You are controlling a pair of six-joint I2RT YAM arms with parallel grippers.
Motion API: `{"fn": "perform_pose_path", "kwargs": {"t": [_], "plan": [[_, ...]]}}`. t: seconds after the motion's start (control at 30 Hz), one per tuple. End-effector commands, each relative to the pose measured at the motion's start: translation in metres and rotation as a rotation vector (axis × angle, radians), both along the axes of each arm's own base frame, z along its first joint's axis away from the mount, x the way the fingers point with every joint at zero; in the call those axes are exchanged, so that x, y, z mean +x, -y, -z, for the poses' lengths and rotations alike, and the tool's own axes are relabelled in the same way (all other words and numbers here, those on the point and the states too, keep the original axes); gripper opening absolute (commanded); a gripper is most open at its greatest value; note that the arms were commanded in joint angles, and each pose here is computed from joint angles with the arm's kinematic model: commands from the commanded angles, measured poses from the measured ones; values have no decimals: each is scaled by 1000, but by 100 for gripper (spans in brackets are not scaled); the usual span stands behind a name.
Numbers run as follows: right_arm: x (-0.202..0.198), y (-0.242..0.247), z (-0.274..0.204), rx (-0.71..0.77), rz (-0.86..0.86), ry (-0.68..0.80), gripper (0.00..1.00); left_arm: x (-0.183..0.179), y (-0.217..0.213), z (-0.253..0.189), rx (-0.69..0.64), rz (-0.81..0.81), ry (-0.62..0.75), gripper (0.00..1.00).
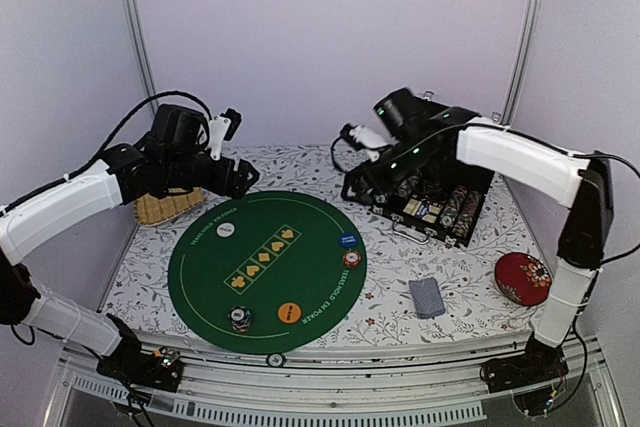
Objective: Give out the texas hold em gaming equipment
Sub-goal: Position the face-down deck piles at the center of the board.
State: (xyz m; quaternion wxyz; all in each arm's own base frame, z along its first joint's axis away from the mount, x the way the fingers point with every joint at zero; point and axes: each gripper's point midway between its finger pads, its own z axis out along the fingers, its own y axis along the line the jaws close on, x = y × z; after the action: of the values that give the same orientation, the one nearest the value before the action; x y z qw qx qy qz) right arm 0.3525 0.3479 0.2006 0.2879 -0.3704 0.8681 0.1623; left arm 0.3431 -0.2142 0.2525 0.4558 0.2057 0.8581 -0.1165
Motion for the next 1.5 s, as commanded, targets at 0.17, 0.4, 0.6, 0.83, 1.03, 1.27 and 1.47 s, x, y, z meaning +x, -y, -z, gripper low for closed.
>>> {"fn": "perform_pose_path", "kwargs": {"t": [0.17, 0.4, 0.6, 0.83, 1.03, 1.27, 1.47], "plan": [[32, 90, -87, 191, 27, 202, 99, 38, -8, -34, -119, -46, 142, 93], [45, 135, -101, 225, 90, 220, 99, 59, -33, -10, -147, -139, 126, 93], [54, 140, -109, 253, 95, 257, 99, 63, -58, 4, -127, -205, 118, 93], [55, 128, -100, 298, 41, 249, 99, 66, -71, 8, -98, -244, 132, 93], [57, 135, -94, 265, 79, 259, 99, 69, -78, 11, -82, -266, 129, 94], [58, 152, -104, 215, 136, 346, 99, 72, -83, 13, -84, -276, 122, 94], [61, 163, -115, 200, 193, 403, 99, 72, -83, 16, -86, -275, 112, 94]]}}
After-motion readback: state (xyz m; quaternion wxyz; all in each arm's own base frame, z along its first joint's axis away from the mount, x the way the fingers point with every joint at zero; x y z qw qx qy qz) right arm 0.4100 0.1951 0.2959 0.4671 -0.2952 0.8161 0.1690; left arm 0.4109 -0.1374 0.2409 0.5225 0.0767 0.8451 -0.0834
